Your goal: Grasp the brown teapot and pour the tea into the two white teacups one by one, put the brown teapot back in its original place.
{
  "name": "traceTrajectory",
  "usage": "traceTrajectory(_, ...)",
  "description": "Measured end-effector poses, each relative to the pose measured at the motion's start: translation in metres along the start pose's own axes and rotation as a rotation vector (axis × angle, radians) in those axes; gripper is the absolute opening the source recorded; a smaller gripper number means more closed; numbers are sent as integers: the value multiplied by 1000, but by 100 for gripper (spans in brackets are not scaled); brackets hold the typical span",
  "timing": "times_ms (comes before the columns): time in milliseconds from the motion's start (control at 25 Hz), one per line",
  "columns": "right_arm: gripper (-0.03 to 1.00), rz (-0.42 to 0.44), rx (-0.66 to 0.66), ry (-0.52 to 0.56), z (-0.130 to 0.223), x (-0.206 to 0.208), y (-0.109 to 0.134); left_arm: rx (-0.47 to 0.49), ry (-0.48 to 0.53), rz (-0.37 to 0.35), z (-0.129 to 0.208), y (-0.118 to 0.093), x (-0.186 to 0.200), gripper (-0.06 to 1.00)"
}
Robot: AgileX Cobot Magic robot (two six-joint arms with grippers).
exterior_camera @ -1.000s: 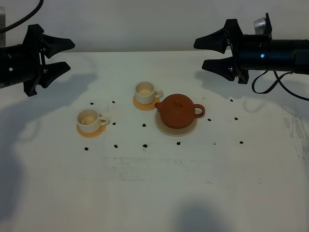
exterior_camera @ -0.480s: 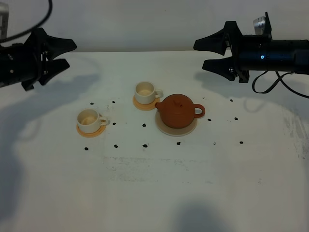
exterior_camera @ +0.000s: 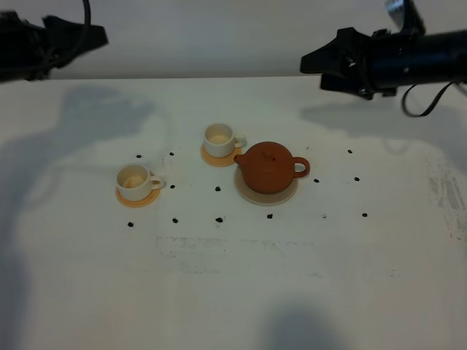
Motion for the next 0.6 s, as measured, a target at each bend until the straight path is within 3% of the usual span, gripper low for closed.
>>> traceTrajectory(160, 54, 138, 78, 30, -2, 14, 0, -214, -33, -108, -27, -26, 43, 53)
traceTrajectory(320, 54, 197, 108, 59, 1, 19, -2, -340, -71, -220, -46, -58, 96, 53)
traceTrajectory(600, 54, 242, 148, 87, 3, 21, -6, -366, -58, -469, -45, -98, 186, 52)
Point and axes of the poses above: a point on each arm's last joint axis where the gripper is mounted, x pointing back along that axis away from the gripper, y along the wrist's bending axis when the last joint is at zero, z = x × y, the point moved 3 cm from there along -x, pointing out along that axis toward the gripper, and after that the axes turned 2 degrees about -x, right-handed, at the moved point
